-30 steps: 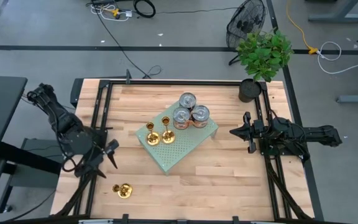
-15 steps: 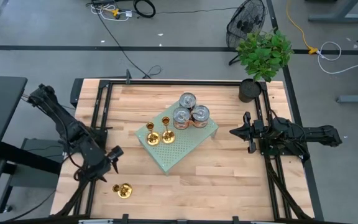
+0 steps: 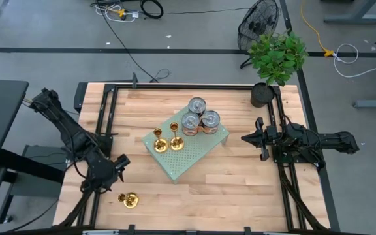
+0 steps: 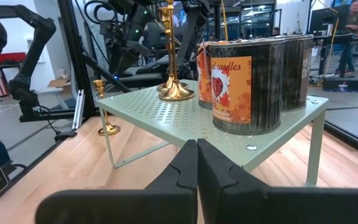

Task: Pick & Place candle stick holders
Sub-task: Put the gold candle holder on the shelf

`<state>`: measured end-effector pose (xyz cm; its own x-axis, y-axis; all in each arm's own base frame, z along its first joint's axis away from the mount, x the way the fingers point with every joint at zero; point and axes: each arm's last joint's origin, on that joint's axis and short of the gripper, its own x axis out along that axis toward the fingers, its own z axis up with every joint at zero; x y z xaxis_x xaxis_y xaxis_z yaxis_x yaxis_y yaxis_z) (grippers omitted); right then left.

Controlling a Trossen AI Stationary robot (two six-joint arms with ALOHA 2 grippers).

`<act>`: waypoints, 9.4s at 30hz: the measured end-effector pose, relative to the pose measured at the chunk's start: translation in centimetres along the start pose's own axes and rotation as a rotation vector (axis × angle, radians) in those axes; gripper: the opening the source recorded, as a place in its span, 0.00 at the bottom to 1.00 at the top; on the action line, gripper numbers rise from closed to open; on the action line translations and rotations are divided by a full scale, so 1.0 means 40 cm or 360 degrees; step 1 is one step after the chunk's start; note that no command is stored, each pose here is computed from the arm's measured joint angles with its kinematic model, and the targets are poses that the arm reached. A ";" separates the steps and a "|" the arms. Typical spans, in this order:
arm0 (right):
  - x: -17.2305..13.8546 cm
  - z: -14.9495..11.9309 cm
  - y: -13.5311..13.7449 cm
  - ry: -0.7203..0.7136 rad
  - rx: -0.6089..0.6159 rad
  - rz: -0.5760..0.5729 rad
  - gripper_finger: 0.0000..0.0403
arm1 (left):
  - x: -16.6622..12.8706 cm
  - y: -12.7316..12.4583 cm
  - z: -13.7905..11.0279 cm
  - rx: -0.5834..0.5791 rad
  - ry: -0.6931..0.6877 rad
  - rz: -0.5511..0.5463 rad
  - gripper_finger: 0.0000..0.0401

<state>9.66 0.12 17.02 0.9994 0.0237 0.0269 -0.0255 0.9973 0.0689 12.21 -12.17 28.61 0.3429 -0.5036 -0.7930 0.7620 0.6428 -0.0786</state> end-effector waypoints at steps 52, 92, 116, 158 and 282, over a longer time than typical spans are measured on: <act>0.000 0.000 0.000 0.0000 0.0000 0.0000 0.01 | 0.209 -0.028 -0.153 0.0074 -0.0187 0.0030 0.64; 0.000 0.000 0.000 0.0000 0.0000 0.0000 0.01 | 0.212 -0.026 -0.130 0.0042 -0.0429 0.0068 0.64; 0.000 0.000 0.000 0.0000 0.0000 0.0000 0.01 | 0.255 -0.023 -0.193 -0.0114 -0.0449 0.0035 0.64; 0.000 0.000 0.000 0.0000 0.0000 -0.0001 0.01 | 0.307 -0.025 -0.159 -0.0113 -0.0588 -0.0029 0.51; 0.000 0.000 0.000 0.0000 0.0000 0.0000 0.01 | 0.305 -0.024 -0.156 0.0105 -0.0610 0.0030 0.06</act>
<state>9.66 0.12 17.01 0.9994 0.0236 0.0268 -0.0254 0.9973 0.0687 12.23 -15.34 15.24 0.5281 -0.6791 -0.5098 0.7829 0.6219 -0.0174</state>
